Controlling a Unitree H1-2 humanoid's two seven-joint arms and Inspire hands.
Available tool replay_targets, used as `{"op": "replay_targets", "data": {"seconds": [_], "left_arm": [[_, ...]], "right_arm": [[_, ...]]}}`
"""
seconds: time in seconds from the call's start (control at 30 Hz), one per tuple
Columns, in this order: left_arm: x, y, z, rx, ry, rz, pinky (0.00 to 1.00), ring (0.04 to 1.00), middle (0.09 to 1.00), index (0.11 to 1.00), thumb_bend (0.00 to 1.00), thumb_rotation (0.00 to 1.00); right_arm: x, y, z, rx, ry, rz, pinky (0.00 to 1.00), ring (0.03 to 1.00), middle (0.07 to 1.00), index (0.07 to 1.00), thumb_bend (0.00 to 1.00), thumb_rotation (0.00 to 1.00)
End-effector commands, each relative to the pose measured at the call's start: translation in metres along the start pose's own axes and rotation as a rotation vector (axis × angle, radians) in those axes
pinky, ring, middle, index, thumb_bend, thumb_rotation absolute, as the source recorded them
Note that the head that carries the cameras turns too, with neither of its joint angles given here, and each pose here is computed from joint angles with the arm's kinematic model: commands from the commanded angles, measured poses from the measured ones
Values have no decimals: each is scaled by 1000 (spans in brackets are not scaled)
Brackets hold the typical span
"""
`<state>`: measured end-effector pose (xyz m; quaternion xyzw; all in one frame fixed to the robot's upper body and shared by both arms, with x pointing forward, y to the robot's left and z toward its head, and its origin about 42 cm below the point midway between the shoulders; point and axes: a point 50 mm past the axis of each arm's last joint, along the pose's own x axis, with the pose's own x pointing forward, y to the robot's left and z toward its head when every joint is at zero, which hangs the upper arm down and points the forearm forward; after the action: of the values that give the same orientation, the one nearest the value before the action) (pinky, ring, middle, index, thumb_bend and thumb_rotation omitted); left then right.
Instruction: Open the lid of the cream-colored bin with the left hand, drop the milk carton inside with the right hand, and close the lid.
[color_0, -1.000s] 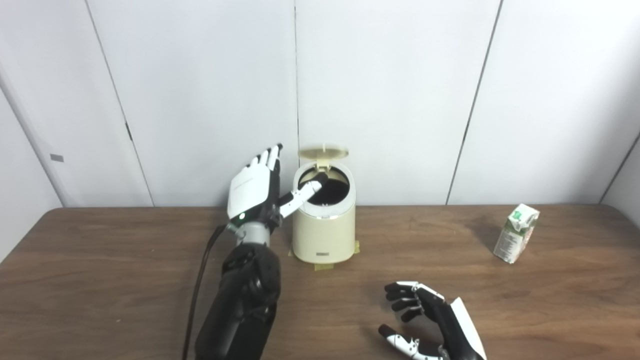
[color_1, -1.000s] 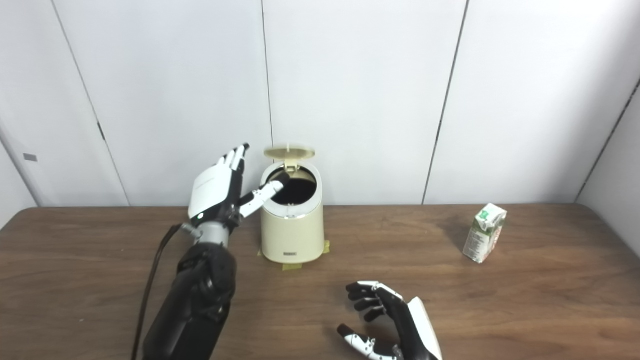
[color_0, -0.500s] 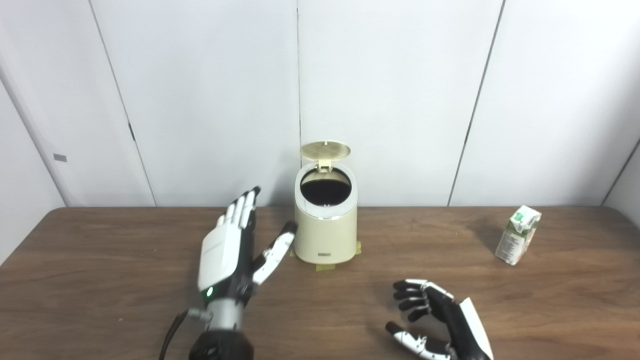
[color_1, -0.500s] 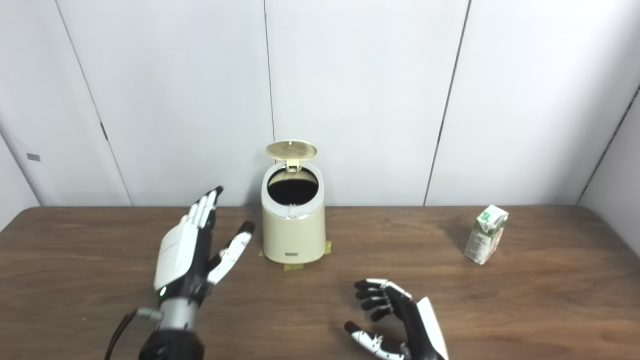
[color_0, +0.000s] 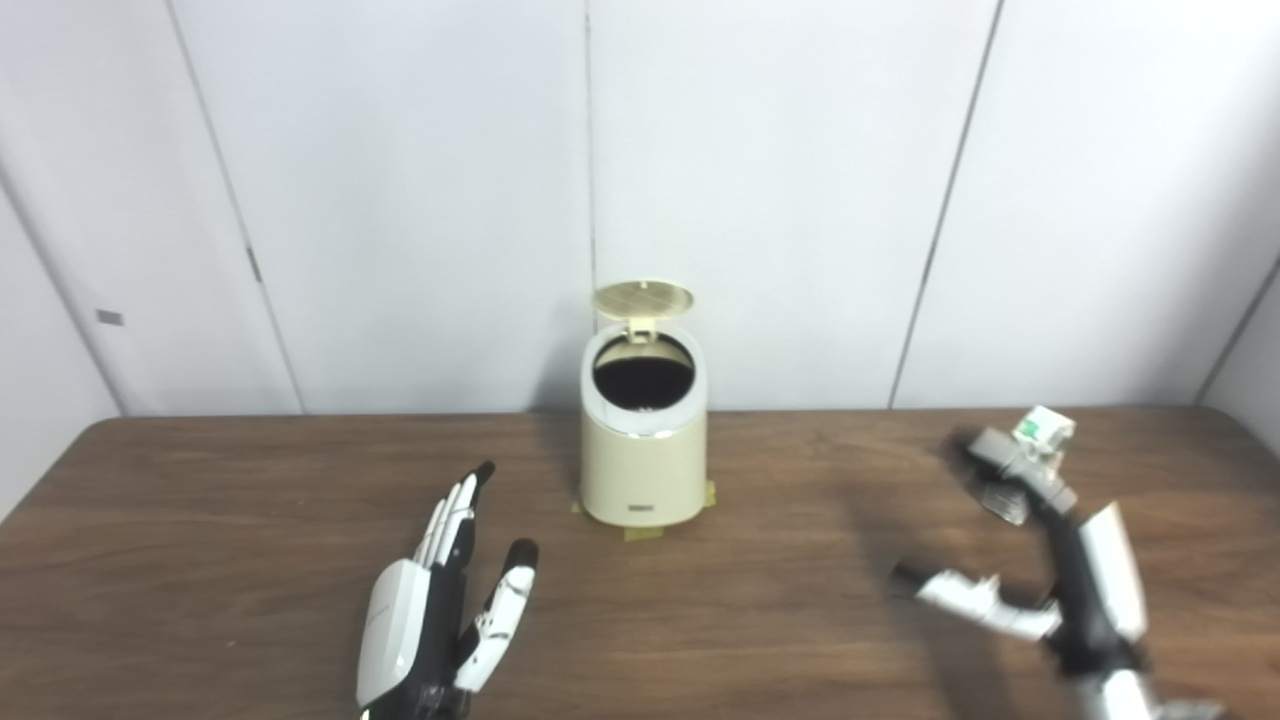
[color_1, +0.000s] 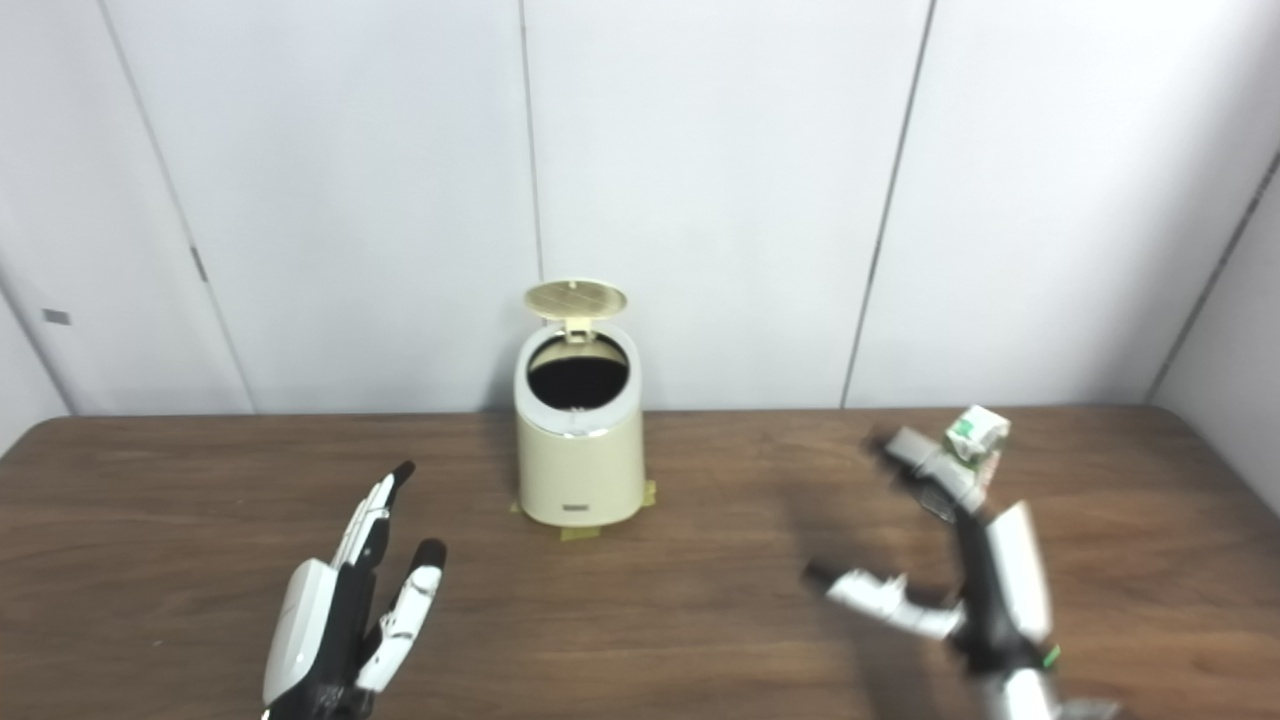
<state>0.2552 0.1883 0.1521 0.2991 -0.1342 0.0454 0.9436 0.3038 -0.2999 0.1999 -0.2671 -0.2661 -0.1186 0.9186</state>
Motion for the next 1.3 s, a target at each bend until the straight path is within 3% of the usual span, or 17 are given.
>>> {"op": "replay_targets", "data": {"seconds": [0.0, 0.07, 0.13, 0.3, 0.47, 0.57, 0.67, 0.77, 0.87, 0.97, 1.1, 1.27], "left_arm": [[-13, 5, -7, 2, -14, -5, 921, 966, 969, 961, 366, 1000], [-19, 5, -11, -4, -3, -11, 921, 962, 966, 961, 354, 1000], [-24, 5, -14, -12, 12, -19, 924, 960, 967, 963, 342, 1000], [-35, 5, -21, -49, 58, -35, 942, 971, 973, 966, 338, 1000], [-37, 3, -24, -58, 74, -42, 927, 964, 971, 960, 323, 1000], [-36, 2, -24, -68, 77, -47, 935, 971, 976, 965, 313, 1000], [-36, 2, -24, -52, 79, -48, 927, 970, 974, 963, 323, 1000], [-35, 2, -25, -34, 68, -51, 924, 961, 963, 953, 306, 1000], [-35, 2, -27, -26, 69, -52, 929, 962, 961, 951, 310, 1000], [-35, 2, -29, -21, 71, -46, 928, 962, 955, 944, 328, 1000], [-34, 1, -29, -13, 57, -45, 933, 966, 954, 940, 315, 1000], [-34, 1, -31, -10, 54, -41, 929, 964, 950, 935, 326, 1000]], "right_arm": [[27, -8, 18, 28, -70, -29, 764, 820, 827, 833, 963, 417], [38, -18, 17, 11, -68, -43, 763, 824, 829, 839, 967, 413], [49, -27, 16, -16, -63, -53, 713, 825, 848, 852, 989, 476], [71, -48, 17, -42, -51, -79, 715, 830, 856, 863, 974, 432], [90, -67, 13, -119, 40, -83, 759, 882, 890, 897, 980, 410], [98, -72, 5, -116, 76, -75, 590, 907, 969, 942, 984, 364], [106, -74, -2, -152, 87, -64, 478, 830, 987, 954, 996, 347], [114, -75, -10, -212, 96, -47, 656, 869, 937, 944, 1000, 335], [122, -76, -16, -237, 127, -23, 632, 867, 929, 948, 1000, 335], [128, -75, -24, -231, 165, -8, 623, 853, 930, 943, 998, 266], [135, -70, -46, -222, 217, 17, 767, 900, 937, 941, 983, 237], [137, -62, -70, -172, 310, 32, 844, 915, 927, 918, 914, 213]]}}
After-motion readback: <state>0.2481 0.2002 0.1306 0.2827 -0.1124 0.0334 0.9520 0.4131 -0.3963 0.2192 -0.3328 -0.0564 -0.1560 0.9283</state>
